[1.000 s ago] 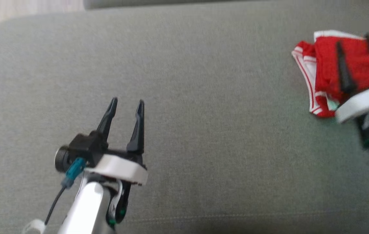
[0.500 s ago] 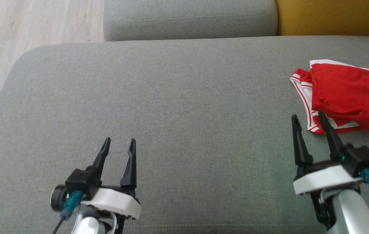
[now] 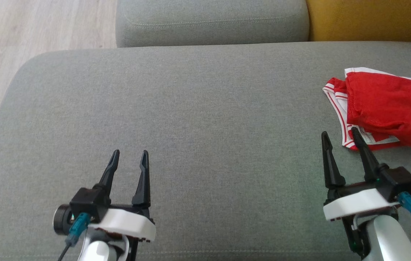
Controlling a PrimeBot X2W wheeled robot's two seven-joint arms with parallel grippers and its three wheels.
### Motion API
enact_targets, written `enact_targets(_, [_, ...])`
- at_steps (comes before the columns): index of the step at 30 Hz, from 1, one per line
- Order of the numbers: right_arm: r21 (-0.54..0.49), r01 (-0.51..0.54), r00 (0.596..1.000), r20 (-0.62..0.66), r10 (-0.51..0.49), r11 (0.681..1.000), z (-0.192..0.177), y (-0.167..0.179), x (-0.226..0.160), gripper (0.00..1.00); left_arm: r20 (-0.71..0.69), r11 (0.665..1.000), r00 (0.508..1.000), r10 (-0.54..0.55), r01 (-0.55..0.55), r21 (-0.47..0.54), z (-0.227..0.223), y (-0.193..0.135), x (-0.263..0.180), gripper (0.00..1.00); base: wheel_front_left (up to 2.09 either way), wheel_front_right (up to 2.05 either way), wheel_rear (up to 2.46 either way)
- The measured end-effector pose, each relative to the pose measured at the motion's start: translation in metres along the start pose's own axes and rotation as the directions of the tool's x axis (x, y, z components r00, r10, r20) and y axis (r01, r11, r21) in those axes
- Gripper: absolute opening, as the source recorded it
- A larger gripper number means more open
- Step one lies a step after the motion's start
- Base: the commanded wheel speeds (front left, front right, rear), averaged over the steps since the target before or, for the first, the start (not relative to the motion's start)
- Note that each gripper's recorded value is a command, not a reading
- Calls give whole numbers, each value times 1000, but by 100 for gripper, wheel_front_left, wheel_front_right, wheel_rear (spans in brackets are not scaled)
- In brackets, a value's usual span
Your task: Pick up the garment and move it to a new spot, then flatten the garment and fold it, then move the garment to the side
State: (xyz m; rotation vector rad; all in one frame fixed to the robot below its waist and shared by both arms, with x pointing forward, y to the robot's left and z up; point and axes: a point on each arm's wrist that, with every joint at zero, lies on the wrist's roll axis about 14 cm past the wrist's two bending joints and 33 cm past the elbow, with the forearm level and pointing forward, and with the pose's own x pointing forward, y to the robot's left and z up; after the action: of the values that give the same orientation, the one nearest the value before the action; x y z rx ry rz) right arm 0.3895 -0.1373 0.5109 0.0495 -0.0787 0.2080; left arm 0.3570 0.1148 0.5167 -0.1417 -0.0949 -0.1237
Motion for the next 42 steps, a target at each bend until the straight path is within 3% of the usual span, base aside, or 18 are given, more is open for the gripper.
enact_targets(21, [11, 1, 1000, 1, -1, 1000, 0, 3, -1, 100, -14, 1000, 1000, 8, -8, 3, -4, 8, -2, 100, 0, 0, 0])
enact_targets(27, [12, -1, 1000, 1, 1, 1000, 0, 4, -1, 100, -45, 998, 998, 35, -36, -41, -13, 18, -8, 100, 0, 0, 0])
enact_targets(28, [13, 0, 1000, -9, 0, 1000, -3, 4, -2, 0, -54, 998, 998, 36, -39, -40, -16, 18, -8, 0, 0, 0, 0])
enact_targets(33, [48, 28, 989, -144, -21, 998, -45, 2, -26, 0, -185, 996, 981, 62, -73, -56, -55, 23, -31, 0, 0, 0, 0])
enact_targets(42, [146, 78, 986, -156, -55, 986, -46, -5, -27, 0, -208, 982, 975, 77, -110, -154, -58, 26, -32, 0, 0, 0, 0])
